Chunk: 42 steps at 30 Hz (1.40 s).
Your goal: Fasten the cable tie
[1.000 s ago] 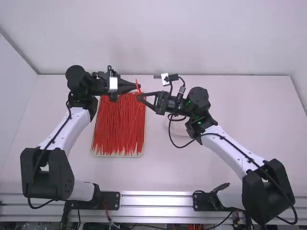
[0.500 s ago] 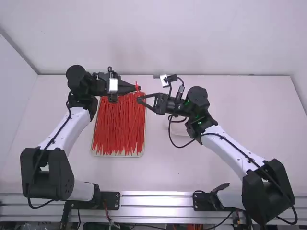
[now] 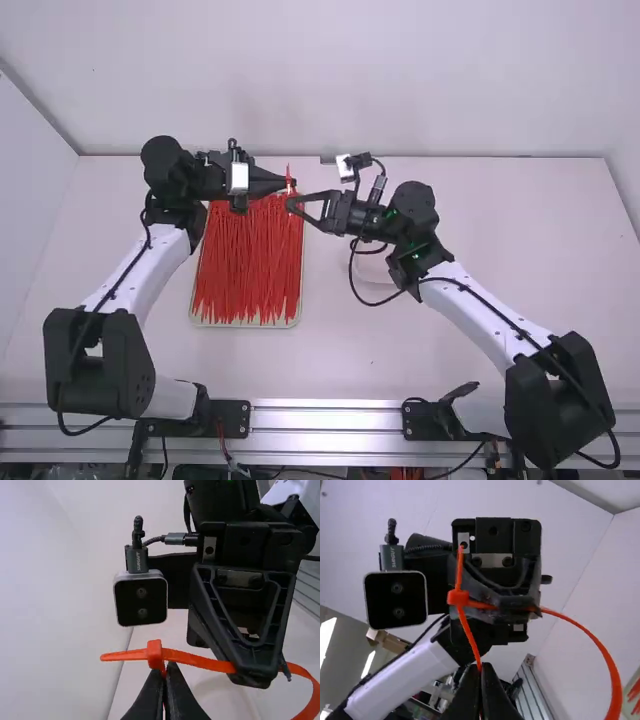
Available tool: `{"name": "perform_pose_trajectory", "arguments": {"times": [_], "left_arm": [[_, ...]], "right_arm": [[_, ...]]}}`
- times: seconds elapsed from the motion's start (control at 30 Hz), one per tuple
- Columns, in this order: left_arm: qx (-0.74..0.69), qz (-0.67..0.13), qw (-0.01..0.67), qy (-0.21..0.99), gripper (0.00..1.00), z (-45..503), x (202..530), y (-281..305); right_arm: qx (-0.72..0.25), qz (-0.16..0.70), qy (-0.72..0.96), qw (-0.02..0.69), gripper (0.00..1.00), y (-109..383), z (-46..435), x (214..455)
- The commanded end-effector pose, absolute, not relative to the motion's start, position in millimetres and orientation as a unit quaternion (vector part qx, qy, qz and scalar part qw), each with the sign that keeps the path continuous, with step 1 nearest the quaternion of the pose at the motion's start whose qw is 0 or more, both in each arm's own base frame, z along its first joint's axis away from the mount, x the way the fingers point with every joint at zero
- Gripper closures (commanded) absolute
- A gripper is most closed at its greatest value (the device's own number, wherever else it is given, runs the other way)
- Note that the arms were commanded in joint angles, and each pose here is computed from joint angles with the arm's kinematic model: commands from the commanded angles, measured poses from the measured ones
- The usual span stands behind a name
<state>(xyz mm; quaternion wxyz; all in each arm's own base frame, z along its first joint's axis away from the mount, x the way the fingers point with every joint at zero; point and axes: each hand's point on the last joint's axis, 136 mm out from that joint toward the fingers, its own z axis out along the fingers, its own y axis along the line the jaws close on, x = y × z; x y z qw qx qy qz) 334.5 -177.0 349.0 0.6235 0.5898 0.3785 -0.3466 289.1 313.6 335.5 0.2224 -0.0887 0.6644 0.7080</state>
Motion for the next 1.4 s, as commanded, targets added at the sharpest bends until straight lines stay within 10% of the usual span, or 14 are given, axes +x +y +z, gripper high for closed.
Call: {"name": "perform_pose_trajectory", "arguments": {"times": [0.0, 0.87, 0.93, 1.07, 1.37], "left_arm": [[0.608, -0.353, 0.617, 0.354, 0.98, 353.1, 324.6, -182.4], [0.641, -0.328, 0.627, 0.298, 0.98, 329.9, 310.9, -188.4], [0.639, -0.326, 0.629, 0.301, 0.98, 330.6, 312.5, -188.0], [0.629, -0.33, 0.627, 0.32, 0.98, 332.4, 316.9, -182.0], [0.613, -0.374, 0.601, 0.352, 0.98, 333.9, 312.5, -184.7]], "right_arm": [[-0.06, 0.716, 0.654, 0.234, 1.0, 310.9, 349.4, 300.8], [0.035, 0.727, 0.633, 0.262, 1.0, 290.2, 363.4, 332.8], [0.03, 0.727, 0.635, 0.259, 0.93, 289.4, 362.8, 331.8], [0.008, 0.728, 0.641, 0.242, 0.38, 288.4, 360.0, 325.4], [-0.017, 0.727, 0.648, 0.225, 0.3, 281.4, 357.0, 320.7]]}}
